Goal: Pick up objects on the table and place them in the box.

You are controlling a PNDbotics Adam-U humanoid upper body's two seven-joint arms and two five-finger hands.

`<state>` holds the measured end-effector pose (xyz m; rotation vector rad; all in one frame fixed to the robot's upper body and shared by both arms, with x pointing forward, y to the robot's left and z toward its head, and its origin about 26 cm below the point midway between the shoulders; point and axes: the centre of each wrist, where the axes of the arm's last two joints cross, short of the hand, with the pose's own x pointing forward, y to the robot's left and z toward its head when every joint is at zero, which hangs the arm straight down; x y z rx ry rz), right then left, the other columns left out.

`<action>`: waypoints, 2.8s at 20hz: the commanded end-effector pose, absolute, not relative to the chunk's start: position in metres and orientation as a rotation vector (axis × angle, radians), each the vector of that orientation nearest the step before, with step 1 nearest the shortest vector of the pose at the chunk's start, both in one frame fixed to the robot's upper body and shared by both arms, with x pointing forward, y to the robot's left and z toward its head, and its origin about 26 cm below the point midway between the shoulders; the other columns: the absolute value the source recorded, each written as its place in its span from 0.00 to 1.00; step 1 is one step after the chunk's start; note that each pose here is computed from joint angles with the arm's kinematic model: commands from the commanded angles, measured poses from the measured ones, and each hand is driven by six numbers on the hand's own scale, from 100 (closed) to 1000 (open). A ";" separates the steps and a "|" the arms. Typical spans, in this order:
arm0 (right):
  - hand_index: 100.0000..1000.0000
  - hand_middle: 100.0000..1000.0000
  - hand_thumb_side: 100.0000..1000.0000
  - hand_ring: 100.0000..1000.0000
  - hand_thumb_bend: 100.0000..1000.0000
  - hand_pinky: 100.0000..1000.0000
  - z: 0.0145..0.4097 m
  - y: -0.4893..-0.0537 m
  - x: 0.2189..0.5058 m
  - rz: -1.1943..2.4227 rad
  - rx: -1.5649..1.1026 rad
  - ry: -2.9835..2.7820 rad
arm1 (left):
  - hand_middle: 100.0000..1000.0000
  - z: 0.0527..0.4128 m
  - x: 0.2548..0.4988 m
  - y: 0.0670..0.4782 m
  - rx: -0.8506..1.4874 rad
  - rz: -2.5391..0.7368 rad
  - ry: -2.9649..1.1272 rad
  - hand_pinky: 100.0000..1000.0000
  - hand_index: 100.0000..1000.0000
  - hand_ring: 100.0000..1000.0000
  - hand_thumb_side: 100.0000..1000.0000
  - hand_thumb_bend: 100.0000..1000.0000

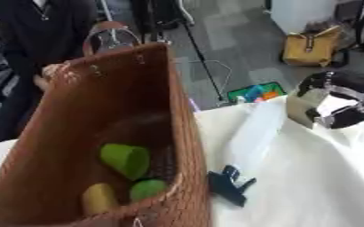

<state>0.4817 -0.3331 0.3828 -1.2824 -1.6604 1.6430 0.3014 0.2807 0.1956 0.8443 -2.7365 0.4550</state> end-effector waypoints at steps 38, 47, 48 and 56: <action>0.34 0.36 0.00 0.22 0.00 0.54 0.413 -0.293 0.483 1.503 -1.243 -1.872 | 0.80 0.195 0.296 0.290 0.887 0.416 -2.740 0.62 0.65 0.70 0.70 0.00; 0.30 0.31 0.00 0.19 0.00 0.50 0.419 -0.283 0.482 1.460 -1.217 -1.936 | 0.80 0.195 0.295 0.291 0.892 0.407 -2.739 0.62 0.65 0.70 0.70 0.00; 0.30 0.31 0.00 0.19 0.00 0.50 0.420 -0.282 0.482 1.459 -1.215 -1.941 | 0.80 0.195 0.295 0.291 0.894 0.406 -2.739 0.62 0.65 0.70 0.70 0.00; 0.29 0.29 0.00 0.19 0.00 0.48 0.428 -0.269 0.481 1.449 -1.200 -1.989 | 0.80 0.195 0.295 0.292 0.901 0.399 -2.741 0.62 0.65 0.70 0.71 0.00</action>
